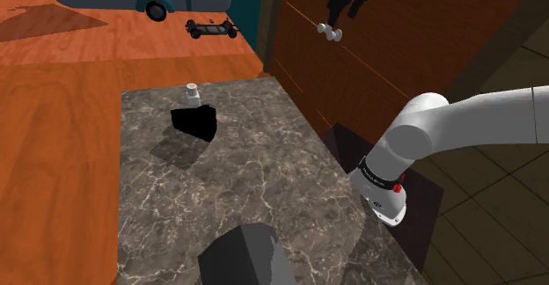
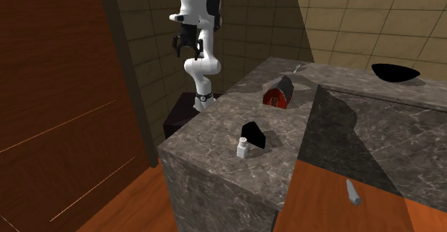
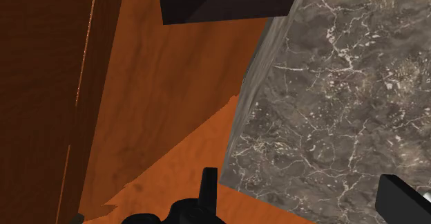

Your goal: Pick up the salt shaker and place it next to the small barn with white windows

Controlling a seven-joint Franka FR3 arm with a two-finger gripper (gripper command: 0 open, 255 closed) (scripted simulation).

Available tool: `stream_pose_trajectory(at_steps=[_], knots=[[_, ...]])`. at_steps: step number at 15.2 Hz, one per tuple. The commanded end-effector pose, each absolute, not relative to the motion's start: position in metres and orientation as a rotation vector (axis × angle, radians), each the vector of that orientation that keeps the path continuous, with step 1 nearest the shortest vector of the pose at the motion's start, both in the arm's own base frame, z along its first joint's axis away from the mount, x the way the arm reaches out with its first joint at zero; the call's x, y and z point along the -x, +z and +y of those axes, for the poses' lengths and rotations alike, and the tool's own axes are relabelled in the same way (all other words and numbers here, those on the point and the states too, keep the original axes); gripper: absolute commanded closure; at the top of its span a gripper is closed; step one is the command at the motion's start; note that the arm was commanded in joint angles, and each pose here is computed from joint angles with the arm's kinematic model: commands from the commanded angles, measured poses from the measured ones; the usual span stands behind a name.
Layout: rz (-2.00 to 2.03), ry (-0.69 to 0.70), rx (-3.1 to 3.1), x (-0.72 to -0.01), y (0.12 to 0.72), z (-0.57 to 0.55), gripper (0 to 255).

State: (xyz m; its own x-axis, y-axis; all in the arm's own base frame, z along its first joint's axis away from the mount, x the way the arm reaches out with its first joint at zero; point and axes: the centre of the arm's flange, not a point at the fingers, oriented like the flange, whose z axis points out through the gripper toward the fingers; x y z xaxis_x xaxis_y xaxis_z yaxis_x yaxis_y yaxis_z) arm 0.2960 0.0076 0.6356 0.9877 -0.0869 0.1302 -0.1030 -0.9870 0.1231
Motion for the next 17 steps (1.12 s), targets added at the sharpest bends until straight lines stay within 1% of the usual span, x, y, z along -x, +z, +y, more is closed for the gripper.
stream_pose_trajectory(at_steps=[1,17], knots=[[-0.144,0.188,-3.002,-0.296,0.636,0.008,0],[-0.188,0.115,-3.06,-0.433,0.533,0.13,0]])
